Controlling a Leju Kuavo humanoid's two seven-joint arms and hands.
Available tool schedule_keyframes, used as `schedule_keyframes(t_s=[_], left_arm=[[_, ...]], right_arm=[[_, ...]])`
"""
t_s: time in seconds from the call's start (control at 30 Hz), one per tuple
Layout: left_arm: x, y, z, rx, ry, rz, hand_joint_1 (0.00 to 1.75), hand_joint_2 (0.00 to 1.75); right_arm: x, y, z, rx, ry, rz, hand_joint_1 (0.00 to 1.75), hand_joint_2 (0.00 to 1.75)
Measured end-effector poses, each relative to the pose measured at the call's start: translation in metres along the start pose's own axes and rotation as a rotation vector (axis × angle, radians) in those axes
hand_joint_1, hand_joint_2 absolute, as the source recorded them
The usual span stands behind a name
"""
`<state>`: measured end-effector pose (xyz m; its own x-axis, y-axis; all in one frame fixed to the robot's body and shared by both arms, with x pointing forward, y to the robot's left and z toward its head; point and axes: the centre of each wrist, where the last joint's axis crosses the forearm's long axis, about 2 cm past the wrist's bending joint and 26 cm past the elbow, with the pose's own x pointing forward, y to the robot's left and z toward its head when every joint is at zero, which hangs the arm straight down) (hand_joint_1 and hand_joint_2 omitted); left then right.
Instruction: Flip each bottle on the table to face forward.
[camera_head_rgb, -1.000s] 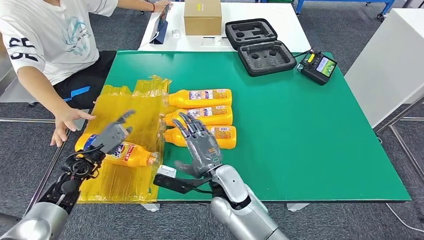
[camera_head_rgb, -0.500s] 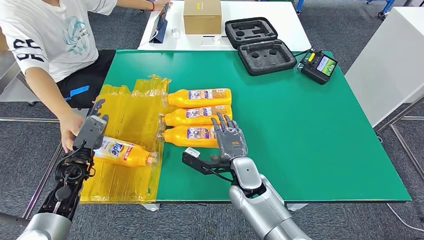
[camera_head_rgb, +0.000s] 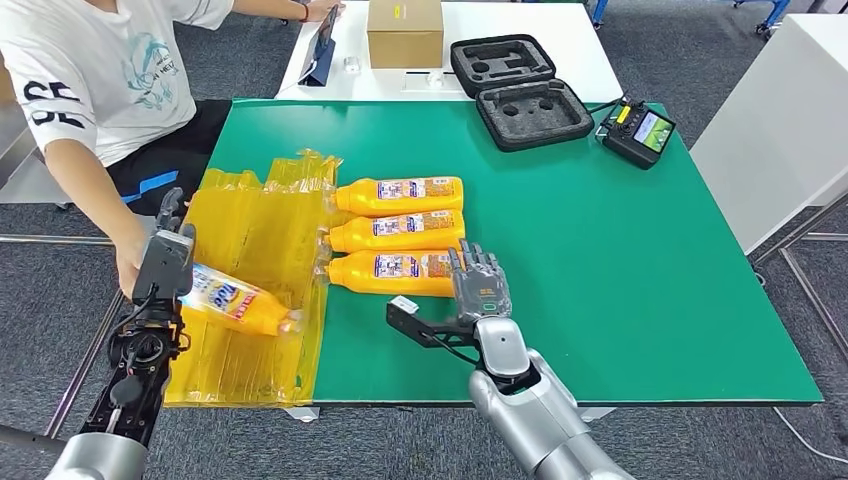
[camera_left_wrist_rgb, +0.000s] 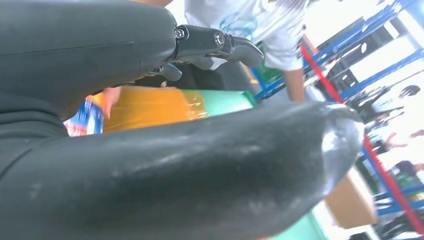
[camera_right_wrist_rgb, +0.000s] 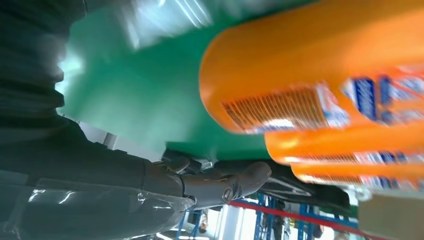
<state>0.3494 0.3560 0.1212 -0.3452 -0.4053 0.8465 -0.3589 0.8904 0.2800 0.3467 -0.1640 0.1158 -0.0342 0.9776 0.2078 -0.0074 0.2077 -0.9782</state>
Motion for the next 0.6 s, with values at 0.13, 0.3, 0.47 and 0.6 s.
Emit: schedule_keyframes(t_s=[0.13,0.3,0.47,0.6], left_arm=[[0.005,-0.002,0.000,0.034,-0.039,0.025,0.00,0.00],[0.007,-0.008,0.000,0.048,-0.060,0.046,0.00,0.00],[0.009,-0.011,-0.001,0.051,-0.066,0.061,0.00,0.00],[0.009,-0.013,-0.001,0.054,-0.069,0.070,0.00,0.00]], right_arm=[[-0.005,0.004,-0.006,0.039,-0.006,-0.025,0.00,1.75],[-0.021,0.008,-0.022,0.094,-0.006,-0.070,0.00,1.75],[-0.029,0.010,-0.032,0.129,0.008,-0.069,0.00,1.75],[-0.032,0.010,-0.036,0.132,-0.004,-0.067,0.00,1.75]])
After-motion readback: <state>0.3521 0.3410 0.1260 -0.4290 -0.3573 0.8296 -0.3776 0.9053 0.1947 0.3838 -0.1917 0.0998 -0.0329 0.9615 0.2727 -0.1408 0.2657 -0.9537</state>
